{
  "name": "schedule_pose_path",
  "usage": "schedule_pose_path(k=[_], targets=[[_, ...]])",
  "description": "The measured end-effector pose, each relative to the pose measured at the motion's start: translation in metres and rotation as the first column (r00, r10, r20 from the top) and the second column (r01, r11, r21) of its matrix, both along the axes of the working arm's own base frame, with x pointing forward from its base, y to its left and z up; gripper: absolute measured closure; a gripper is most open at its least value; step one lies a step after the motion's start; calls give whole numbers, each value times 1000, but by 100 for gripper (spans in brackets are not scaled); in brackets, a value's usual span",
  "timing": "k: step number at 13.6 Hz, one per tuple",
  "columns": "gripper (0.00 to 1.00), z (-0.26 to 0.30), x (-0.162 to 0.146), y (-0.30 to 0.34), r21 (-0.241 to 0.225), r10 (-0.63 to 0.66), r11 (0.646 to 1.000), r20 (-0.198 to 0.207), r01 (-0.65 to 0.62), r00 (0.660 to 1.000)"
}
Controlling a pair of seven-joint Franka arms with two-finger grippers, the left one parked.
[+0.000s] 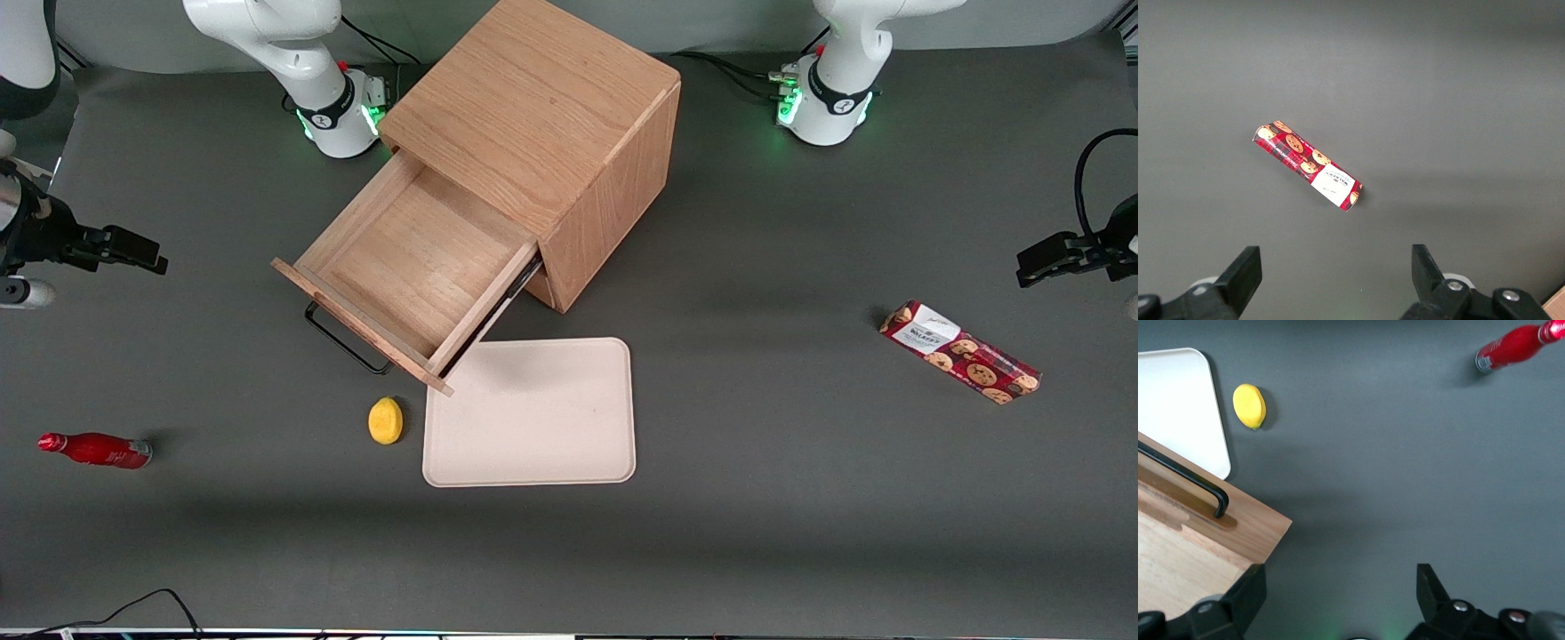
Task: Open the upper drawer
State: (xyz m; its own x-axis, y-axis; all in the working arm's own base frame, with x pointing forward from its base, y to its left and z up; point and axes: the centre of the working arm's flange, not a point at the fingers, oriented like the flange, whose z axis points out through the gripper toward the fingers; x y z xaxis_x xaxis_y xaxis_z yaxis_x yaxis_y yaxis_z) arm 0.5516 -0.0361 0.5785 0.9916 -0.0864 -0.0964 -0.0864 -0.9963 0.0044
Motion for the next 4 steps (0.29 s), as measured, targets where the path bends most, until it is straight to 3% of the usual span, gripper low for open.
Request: schedule_pose_path(k=[4], targets=[[0, 10, 3, -2, -2, -3, 1000, 22, 3, 1000]])
